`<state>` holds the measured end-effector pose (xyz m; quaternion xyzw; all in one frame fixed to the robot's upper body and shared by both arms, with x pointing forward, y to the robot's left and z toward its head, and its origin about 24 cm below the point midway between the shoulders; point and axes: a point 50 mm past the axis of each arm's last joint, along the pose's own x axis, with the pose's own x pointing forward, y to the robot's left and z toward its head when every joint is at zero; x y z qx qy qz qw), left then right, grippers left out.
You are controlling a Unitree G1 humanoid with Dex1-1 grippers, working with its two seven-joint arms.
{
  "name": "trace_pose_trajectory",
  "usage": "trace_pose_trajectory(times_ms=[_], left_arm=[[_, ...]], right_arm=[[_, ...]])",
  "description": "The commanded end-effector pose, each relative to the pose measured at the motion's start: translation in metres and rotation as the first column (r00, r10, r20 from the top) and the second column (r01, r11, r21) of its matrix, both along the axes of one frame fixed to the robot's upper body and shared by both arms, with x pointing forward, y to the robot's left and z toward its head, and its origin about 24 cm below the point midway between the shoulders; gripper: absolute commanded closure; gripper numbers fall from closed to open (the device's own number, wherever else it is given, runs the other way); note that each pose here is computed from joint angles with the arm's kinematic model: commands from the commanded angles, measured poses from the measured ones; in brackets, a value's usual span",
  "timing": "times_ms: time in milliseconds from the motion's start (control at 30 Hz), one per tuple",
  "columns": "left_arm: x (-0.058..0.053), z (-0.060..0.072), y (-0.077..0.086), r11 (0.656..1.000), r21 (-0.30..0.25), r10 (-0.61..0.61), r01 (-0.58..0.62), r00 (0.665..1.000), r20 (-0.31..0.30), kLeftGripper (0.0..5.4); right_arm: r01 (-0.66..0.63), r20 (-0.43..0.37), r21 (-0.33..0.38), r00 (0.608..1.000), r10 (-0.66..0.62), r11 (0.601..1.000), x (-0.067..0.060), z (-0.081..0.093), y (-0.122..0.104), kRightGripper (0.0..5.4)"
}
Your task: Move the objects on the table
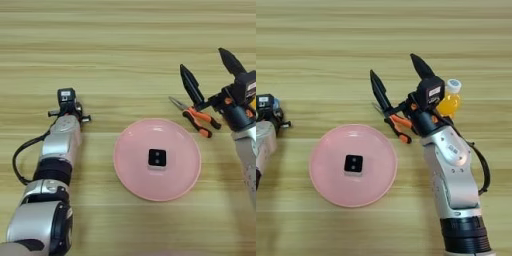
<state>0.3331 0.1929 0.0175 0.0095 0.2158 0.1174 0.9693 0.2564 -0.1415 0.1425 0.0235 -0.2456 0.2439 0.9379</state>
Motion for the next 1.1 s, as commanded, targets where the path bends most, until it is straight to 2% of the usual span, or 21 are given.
trace_pose_trajectory(times_ms=[33, 267, 367, 433, 500, 600, 700, 733, 900, 933, 1100], left_arm=[[-0.004, -0.001, -0.002, 0.998, 0.025, -0.054, 0.054, 0.999, -0.005, 4.05], [-0.01, 0.009, -0.004, 0.983, 0.073, -0.172, 0.168, 0.984, 0.041, 4.05], [-0.013, 0.013, -0.007, 0.967, 0.117, -0.234, 0.225, 0.97, 0.067, 4.05], [-0.015, 0.018, -0.009, 0.956, 0.14, -0.272, 0.257, 0.958, 0.094, 4.05], [-0.017, 0.026, -0.015, 0.934, 0.144, -0.345, 0.326, 0.928, 0.138, 4.05], [-0.026, 0.039, -0.029, 0.854, 0.161, -0.52, 0.495, 0.832, 0.195, 4.05], [-0.044, 0.047, -0.045, 0.714, 0.168, -0.699, 0.68, 0.68, 0.221, 4.05], [-0.048, 0.049, -0.049, 0.676, 0.166, -0.735, 0.718, 0.639, 0.228, 4.05], [-0.06, 0.046, -0.06, 0.533, 0.138, -0.837, 0.835, 0.496, 0.232, 4.05], [-0.061, 0.045, -0.061, 0.513, 0.132, -0.848, 0.848, 0.478, 0.228, 4.05], [-0.068, 0.045, -0.07, 0.365, 0.09, -0.905, 0.927, 0.331, 0.266, 4.05]], right_arm=[[-0.007, -0.014, -0.014, 1.0, 0.007, 1.0, 0.001, -0.002, 0.001, 0.0], [-0.008, -0.04, -0.032, 0.999, 0.006, 0.999, 0.002, -0.007, 0.003, 0.0], [-0.008, -0.044, -0.037, 0.999, 0.007, 0.999, 0.002, -0.008, 0.003, 0.0], [-0.008, -0.045, -0.038, 0.999, 0.007, 0.999, 0.002, -0.009, 0.003, 0.0], [-0.009, -0.047, -0.039, 0.999, 0.007, 0.999, 0.002, -0.009, 0.003, 0.0], [-0.008, -0.048, -0.042, 0.999, 0.006, 0.999, 0.002, -0.009, 0.003, 0.0], [-0.008, -0.049, -0.043, 0.999, 0.006, 0.999, 0.002, -0.009, 0.002, 0.0], [-0.008, -0.049, -0.044, 0.999, 0.006, 0.999, 0.002, -0.009, 0.002, 0.0], [-0.009, -0.051, -0.045, 0.999, 0.007, 0.999, 0.002, -0.01, 0.002, 0.0], [-0.009, -0.051, -0.045, 0.999, 0.006, 0.999, 0.002, -0.01, 0.002, 0.0], [-0.01, -0.051, -0.045, 0.999, 0.007, 0.999, 0.001, -0.01, 0.003, 0.0]])
